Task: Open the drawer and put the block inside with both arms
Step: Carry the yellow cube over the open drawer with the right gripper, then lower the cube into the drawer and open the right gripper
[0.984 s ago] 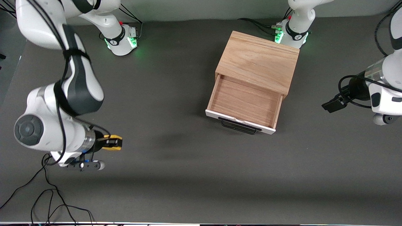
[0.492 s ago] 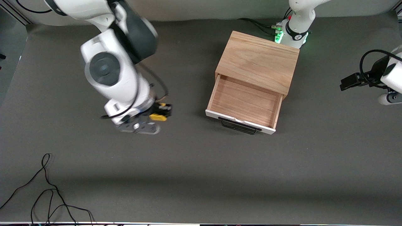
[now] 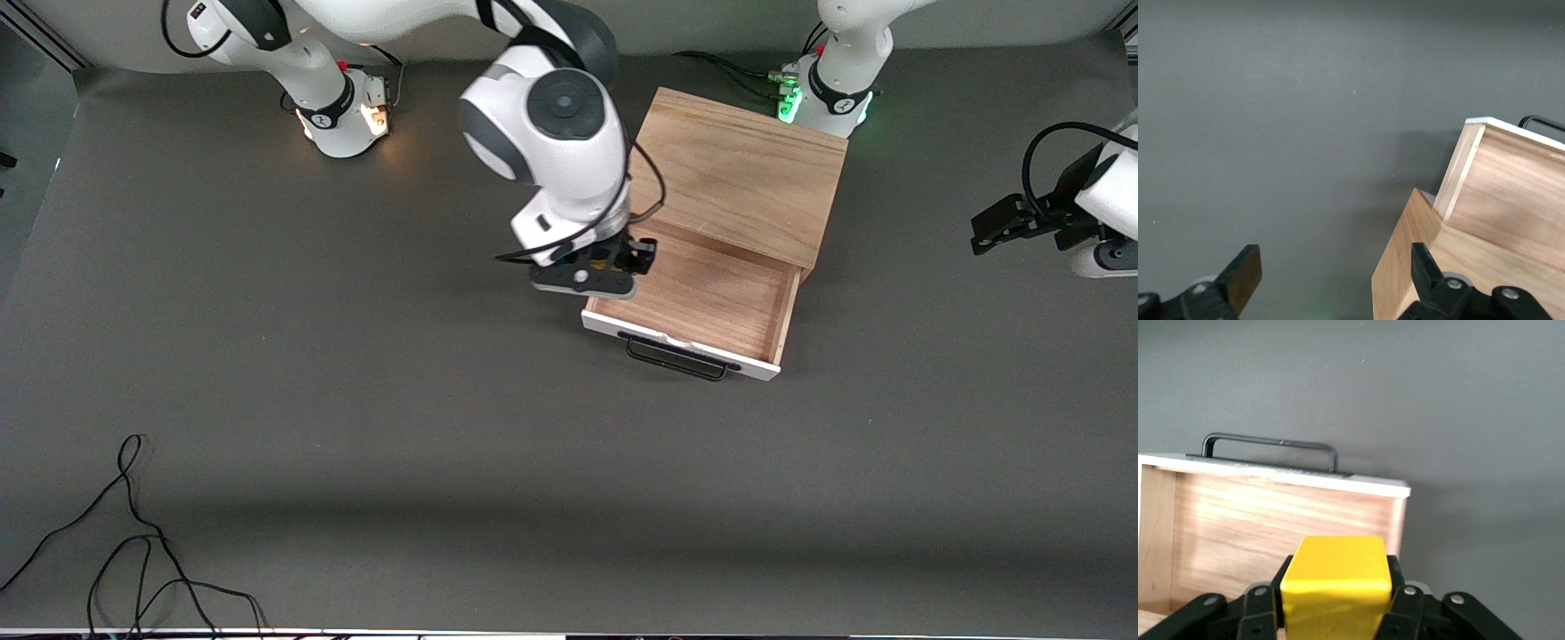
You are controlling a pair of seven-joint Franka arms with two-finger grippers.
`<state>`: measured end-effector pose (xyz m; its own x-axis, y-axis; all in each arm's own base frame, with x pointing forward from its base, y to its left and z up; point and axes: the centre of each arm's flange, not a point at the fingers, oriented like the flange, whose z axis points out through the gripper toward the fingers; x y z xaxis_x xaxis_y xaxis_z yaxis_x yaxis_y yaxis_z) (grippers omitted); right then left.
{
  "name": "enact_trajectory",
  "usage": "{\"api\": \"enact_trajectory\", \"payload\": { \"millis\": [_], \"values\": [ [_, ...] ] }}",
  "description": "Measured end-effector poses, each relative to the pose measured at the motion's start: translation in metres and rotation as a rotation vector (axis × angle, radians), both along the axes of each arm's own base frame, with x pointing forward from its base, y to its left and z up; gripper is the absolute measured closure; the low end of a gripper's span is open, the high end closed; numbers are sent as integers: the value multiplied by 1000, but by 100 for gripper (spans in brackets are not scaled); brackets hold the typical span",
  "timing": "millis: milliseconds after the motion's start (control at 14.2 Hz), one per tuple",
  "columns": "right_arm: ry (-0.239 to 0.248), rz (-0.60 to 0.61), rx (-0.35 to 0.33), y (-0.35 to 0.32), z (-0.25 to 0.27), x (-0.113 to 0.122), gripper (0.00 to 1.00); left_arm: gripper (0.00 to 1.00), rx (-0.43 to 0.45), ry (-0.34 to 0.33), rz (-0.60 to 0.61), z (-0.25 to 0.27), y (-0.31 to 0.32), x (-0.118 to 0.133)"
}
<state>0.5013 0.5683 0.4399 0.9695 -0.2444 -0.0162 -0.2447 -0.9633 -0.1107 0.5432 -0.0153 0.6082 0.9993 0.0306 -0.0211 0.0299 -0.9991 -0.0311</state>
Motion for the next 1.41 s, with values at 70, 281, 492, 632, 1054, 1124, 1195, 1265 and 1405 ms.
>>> {"api": "enact_trajectory", "payload": {
  "millis": [70, 281, 492, 632, 1054, 1124, 1195, 1265, 1405],
  "values": [
    [-3, -13, 0, 10, -15, -4, 45, 0, 0, -12, -2, 1, 0, 1],
    [-32, -67, -4, 32, -63, -9, 45, 0, -1, -27, -10, 3, 1, 3],
    [-34, -95, -25, 46, -94, -20, 45, 0, -4, -33, -20, 4, -1, 3],
    [-26, -119, -31, 53, -101, -29, 45, 0, -11, -38, -23, 7, 0, 3],
    [-8, -151, -49, 61, -128, -38, 45, 0, -24, -57, -38, 13, -4, 3],
    [-8, -156, -48, 63, -129, -40, 45, 0, -24, -59, -35, 14, -2, 3],
    [-8, -163, -46, 64, -129, -42, 45, 0, -24, -62, -33, 14, -1, 4],
    [-10, -168, -44, 65, -128, -43, 39, 0, -25, -65, -32, 14, -1, 5],
    [-29, -159, -49, 68, -127, -46, 19, 0, -25, -69, -33, 14, -1, 9]
  ]
}}
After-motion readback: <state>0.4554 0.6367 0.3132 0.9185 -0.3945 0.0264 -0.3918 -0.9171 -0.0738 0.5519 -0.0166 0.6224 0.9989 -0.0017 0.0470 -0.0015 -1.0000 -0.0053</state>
